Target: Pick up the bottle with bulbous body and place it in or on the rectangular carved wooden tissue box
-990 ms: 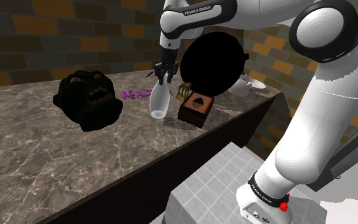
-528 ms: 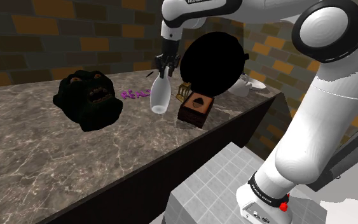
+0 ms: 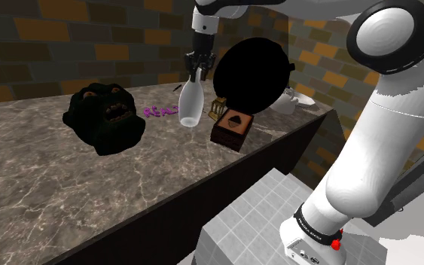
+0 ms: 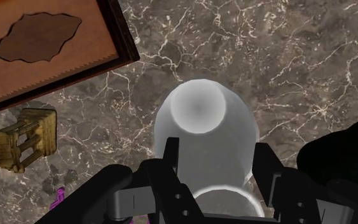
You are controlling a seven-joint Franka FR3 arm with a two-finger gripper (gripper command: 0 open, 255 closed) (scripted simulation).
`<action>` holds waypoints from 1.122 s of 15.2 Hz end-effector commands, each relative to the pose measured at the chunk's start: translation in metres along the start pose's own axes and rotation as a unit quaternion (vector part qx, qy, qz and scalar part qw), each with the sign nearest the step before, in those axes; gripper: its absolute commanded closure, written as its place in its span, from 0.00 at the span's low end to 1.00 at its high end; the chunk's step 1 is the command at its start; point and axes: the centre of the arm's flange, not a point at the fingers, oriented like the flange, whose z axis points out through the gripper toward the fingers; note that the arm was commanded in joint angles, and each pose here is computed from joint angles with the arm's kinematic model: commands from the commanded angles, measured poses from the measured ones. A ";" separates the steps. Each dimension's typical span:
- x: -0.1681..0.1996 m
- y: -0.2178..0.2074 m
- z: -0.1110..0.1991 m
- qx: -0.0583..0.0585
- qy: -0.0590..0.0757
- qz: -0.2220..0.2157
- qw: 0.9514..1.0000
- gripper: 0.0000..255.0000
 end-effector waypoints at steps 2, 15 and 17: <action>0.000 0.001 -0.016 0.000 0.000 0.000 1.000 1.00; -0.019 0.047 -0.078 0.000 0.000 0.000 1.000 1.00; -0.027 0.070 -0.088 0.000 0.000 0.000 1.000 1.00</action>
